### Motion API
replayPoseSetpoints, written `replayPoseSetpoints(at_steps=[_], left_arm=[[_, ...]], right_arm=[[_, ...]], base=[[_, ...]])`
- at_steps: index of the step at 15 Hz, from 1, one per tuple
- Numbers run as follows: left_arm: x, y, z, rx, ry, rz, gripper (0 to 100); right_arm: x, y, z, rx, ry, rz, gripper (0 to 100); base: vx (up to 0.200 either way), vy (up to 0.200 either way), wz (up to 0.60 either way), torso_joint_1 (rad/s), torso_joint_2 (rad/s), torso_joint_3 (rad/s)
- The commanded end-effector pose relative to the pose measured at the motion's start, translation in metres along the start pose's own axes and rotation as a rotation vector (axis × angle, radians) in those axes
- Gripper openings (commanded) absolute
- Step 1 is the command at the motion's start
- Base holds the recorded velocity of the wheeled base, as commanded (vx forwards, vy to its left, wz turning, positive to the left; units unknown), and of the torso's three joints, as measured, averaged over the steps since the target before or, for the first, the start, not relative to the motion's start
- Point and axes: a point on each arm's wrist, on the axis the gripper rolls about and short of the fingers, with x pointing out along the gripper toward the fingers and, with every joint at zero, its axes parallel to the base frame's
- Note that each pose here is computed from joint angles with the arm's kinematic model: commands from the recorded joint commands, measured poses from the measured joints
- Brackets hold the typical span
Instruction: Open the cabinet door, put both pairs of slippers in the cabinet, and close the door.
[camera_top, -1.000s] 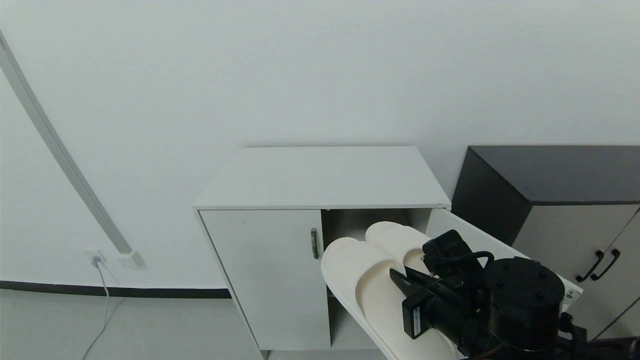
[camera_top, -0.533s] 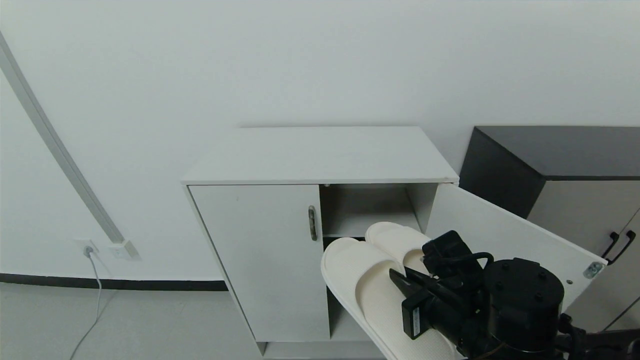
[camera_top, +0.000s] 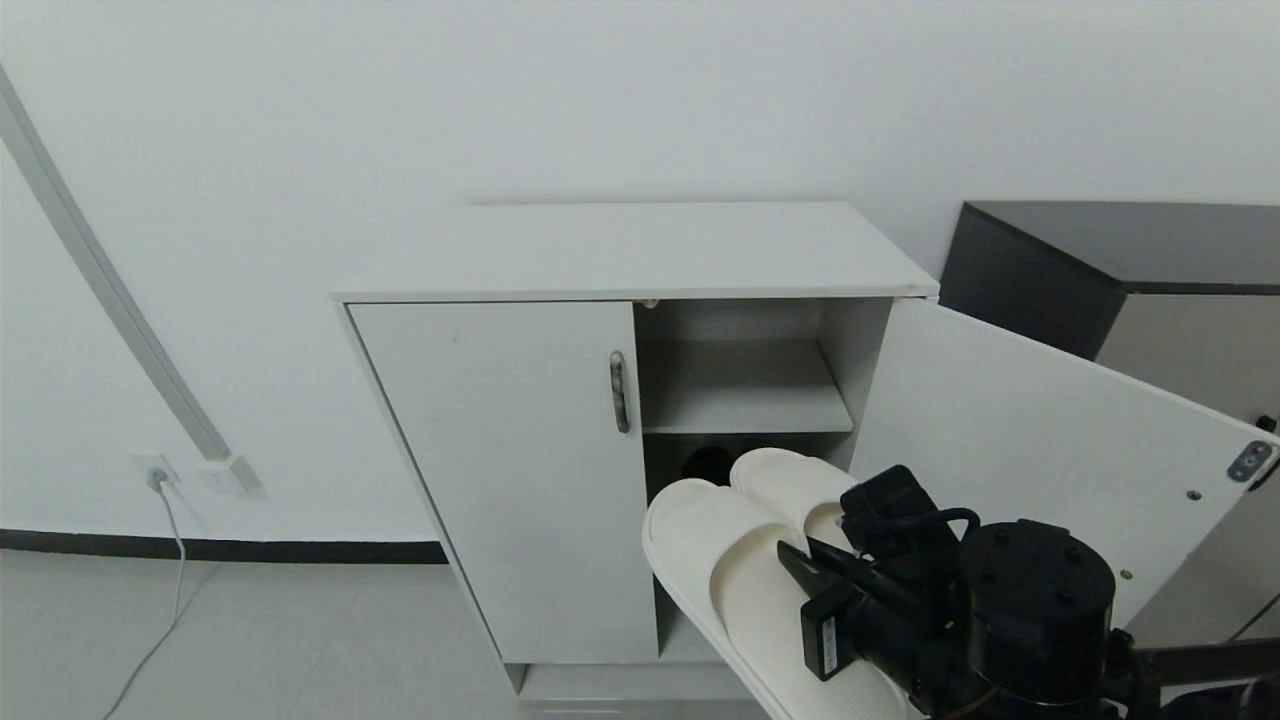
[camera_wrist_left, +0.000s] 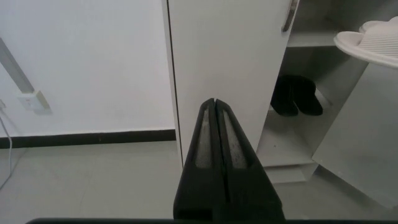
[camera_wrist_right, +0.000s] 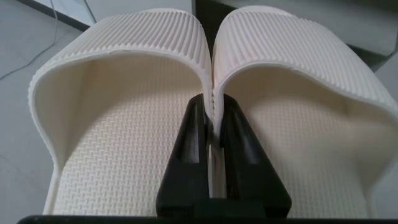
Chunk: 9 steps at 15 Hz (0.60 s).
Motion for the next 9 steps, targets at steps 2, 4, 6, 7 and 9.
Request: replayPoseSetpoints(at_steps=[2,4,6,7,9], left_arm=[[0.0001,0.0000,0.0001,0.000,0.001,0.000,0],[0.0001,0.0000,0.0001,0.000,0.001,0.000,0],[0.0001,0.0000,0.0001,0.000,0.001,0.000,0],[0.0001,0.0000,0.0001,0.000,0.001,0.000,0],[0.0001,0.0000,0.0001,0.000,0.001,0.000,0]], right_arm=[[0.0019,0.0006,-0.0026,-0.002,0.006,0.000,0],[0.0027,0.0007,-0.0039,-0.003,0.007,0.000,0],[0.0021,0.0004,-0.0050,-0.004,0.012,-0.001,0],[0.0021,0.0004,-0.0050,-0.004,0.012,-0.001,0],[0.0033,0.0007,-0.0068,-0.006,0.017,-0.001,0]], base=[[0.000,0.000,0.00,-0.151,0.47,0.330],[0.000,0.000,0.00,-0.127,0.48,0.330],[0.000,0.000,0.00,-0.117,0.46,0.347],[0.000,0.000,0.00,-0.095,0.45,0.354],[0.000,0.000,0.00,-0.083,0.44,0.359]])
